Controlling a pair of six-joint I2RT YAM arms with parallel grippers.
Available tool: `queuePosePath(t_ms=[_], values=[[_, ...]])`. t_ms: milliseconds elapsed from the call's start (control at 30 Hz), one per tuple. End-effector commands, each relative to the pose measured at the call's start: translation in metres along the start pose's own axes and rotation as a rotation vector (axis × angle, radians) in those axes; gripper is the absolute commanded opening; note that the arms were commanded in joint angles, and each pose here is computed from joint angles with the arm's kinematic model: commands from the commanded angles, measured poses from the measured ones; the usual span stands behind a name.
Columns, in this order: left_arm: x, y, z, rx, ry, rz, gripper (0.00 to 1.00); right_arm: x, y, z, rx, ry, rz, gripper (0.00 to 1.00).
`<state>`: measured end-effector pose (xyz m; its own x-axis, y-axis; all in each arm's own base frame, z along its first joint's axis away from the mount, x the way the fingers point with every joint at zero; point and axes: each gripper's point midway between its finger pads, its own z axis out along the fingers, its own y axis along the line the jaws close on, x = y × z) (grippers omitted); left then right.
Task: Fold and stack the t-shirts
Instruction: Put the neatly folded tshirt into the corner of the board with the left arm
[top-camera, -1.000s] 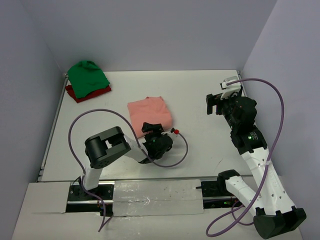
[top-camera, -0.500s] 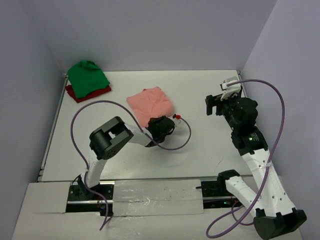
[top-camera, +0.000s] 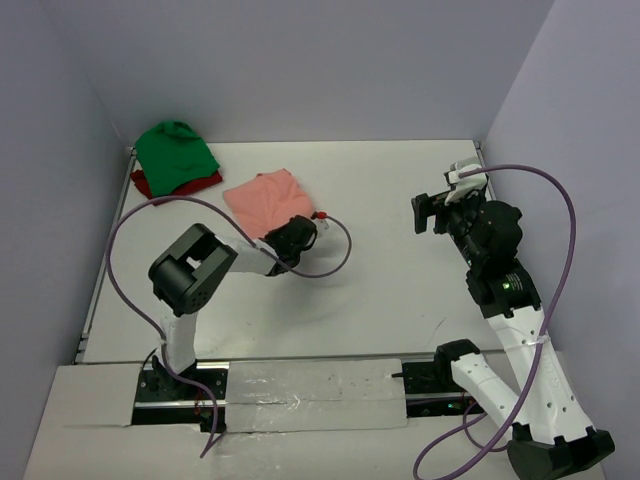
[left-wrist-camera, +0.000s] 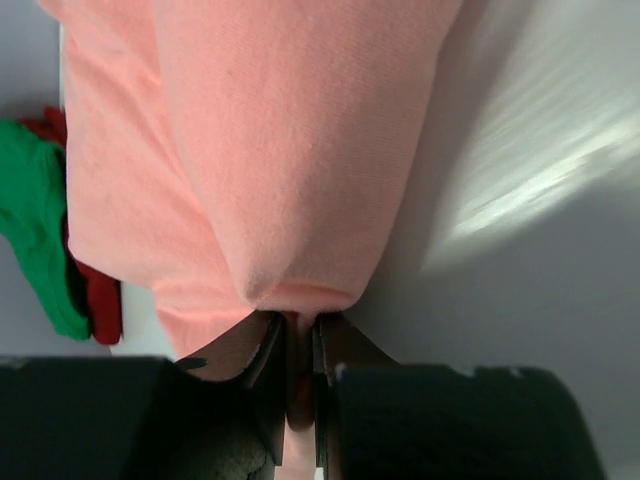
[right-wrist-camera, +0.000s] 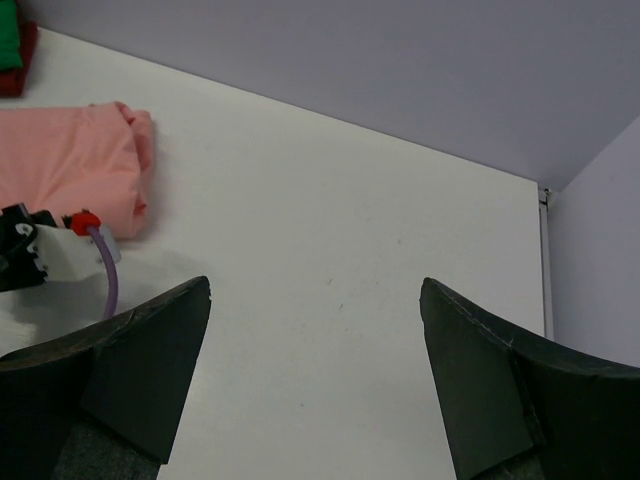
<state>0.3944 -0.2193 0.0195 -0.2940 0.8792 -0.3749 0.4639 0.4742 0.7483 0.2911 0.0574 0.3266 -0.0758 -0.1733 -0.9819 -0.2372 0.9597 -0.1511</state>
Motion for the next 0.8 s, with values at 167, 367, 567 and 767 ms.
queuePosePath(t_ms=[167, 367, 567, 767], values=[[0.086, 0.035, 0.003, 0.058, 0.207, -0.053, 0.20, -0.028, -0.004, -0.013, 0.011, -0.079, 0.004, 0.92], [0.123, 0.048, -0.005, 0.068, 0.284, -0.067, 0.20, -0.031, -0.007, -0.015, 0.023, -0.088, 0.003, 0.92], [0.160, 0.062, -0.017, 0.062, 0.355, -0.081, 0.20, -0.034, -0.007, -0.018, 0.025, -0.097, 0.001, 0.92], [0.196, 0.075, -0.032, 0.038, 0.410, -0.082, 0.21, -0.035, -0.008, -0.019, 0.026, -0.102, 0.001, 0.92]])
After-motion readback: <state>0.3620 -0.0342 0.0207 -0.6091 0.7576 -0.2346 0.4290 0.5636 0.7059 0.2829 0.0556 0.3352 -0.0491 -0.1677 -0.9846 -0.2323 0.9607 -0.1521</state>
